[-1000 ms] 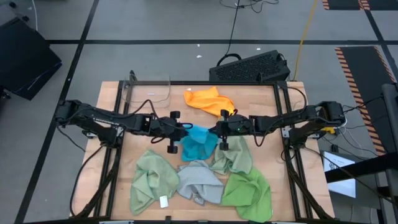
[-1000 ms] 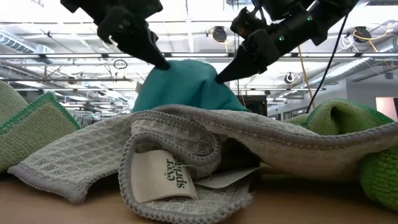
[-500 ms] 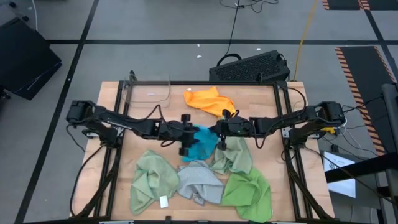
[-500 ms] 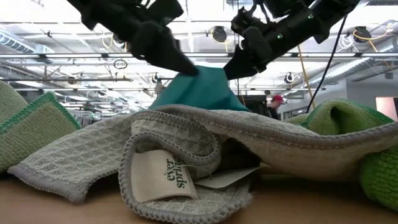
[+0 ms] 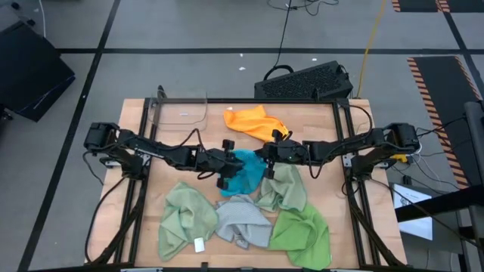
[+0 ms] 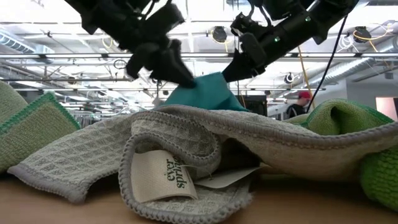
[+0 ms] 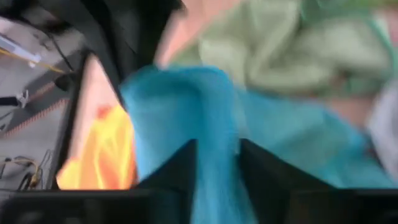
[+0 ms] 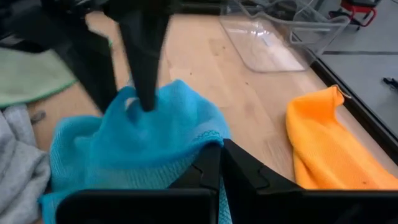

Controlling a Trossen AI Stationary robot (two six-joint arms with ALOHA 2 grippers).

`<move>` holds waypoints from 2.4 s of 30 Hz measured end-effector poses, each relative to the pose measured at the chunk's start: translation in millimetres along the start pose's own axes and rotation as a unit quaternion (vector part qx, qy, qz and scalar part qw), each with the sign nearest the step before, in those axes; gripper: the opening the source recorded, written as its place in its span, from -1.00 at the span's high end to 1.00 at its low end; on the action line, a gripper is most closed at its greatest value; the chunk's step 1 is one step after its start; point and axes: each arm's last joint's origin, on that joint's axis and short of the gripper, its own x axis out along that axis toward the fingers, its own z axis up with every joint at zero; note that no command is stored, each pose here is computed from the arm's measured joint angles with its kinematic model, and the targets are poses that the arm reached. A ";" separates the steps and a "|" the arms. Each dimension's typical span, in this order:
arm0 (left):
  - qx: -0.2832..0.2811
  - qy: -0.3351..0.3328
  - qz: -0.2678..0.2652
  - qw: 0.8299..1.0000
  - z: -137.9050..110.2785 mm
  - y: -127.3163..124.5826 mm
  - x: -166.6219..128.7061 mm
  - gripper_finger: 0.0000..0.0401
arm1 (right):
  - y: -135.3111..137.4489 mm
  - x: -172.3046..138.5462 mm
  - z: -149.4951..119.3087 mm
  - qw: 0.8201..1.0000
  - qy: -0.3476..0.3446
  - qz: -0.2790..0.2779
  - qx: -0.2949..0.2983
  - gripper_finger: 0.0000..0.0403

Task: Fold microfiber towels
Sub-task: Fold the blue microfiber cloth

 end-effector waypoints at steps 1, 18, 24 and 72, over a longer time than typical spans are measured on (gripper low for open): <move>0.006 0.017 -0.001 1.000 -2.9 -1.2 0.1 0.74 | -0.1 0.0 -0.8 1.000 0.004 0.000 -0.005 0.98; -0.033 0.128 0.110 0.985 -17.9 12.5 -12.4 0.97 | 14.6 -15.4 -23.0 0.991 0.130 0.019 0.001 0.27; -0.036 0.101 0.099 0.989 -13.3 13.8 -13.7 0.95 | 30.5 -7.7 -12.2 0.998 0.050 0.039 0.000 0.16; -0.061 -0.037 0.082 0.994 10.7 18.2 -13.5 0.10 | 21.6 2.8 -3.3 0.999 -0.015 -0.041 0.028 0.99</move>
